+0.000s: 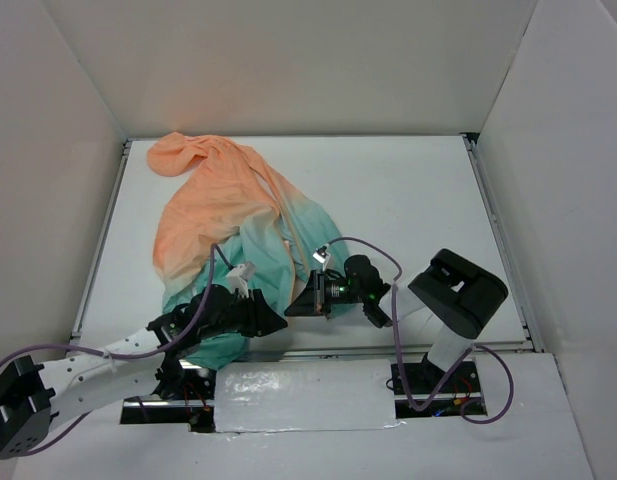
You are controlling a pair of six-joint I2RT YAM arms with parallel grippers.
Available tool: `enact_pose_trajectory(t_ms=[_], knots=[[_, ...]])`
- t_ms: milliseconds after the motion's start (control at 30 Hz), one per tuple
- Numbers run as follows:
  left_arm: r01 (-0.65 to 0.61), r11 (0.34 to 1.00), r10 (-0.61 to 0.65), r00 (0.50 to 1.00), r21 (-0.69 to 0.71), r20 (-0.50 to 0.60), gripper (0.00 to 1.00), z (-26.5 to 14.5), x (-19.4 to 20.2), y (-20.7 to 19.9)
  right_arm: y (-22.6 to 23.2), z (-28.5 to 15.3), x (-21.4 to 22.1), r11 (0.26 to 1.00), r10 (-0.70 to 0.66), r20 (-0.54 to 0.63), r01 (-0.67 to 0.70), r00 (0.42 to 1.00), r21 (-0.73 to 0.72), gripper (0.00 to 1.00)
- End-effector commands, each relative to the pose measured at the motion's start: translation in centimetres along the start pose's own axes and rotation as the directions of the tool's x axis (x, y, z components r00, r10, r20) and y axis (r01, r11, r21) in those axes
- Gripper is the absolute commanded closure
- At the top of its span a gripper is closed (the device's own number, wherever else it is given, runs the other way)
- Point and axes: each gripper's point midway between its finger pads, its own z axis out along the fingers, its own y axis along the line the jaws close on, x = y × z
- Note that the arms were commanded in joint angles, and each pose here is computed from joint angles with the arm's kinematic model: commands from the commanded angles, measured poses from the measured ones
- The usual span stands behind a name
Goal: Zip up the jacket
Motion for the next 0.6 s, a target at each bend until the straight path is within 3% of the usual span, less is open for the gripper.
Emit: enact_pose_trajectory(t_ms=[0, 200, 333, 567], knots=[[-0.037, 0.997, 0.035, 0.999, 0.069, 0.03, 0.53, -0.08, -0.57, -1.3, 0.93, 0.34, -0.2, 0.997, -0.057, -0.028, 0.055, 0.998, -0.046, 1.0], [-0.026, 0.997, 0.025, 1.0, 0.078, 0.019, 0.41, 0.05, -0.1, -1.09, 1.19, 0.25, -0.34, 0.994, -0.086, -0.048, 0.082, 0.995, -0.072, 1.0], [-0.015, 0.997, 0.014, 1.0, 0.076, 0.018, 0.52, 0.05, 0.19, -0.73, 1.0, 0.14, -0.63, 0.994, -0.094, -0.048, 0.091, 0.994, -0.068, 1.0], [-0.014, 0.995, 0.01, 0.999, 0.101, 0.037, 0.62, -0.17, 0.24, -0.79, 0.76, 0.07, -0.93, 0.994, -0.102, -0.049, 0.1, 0.994, -0.053, 1.0]])
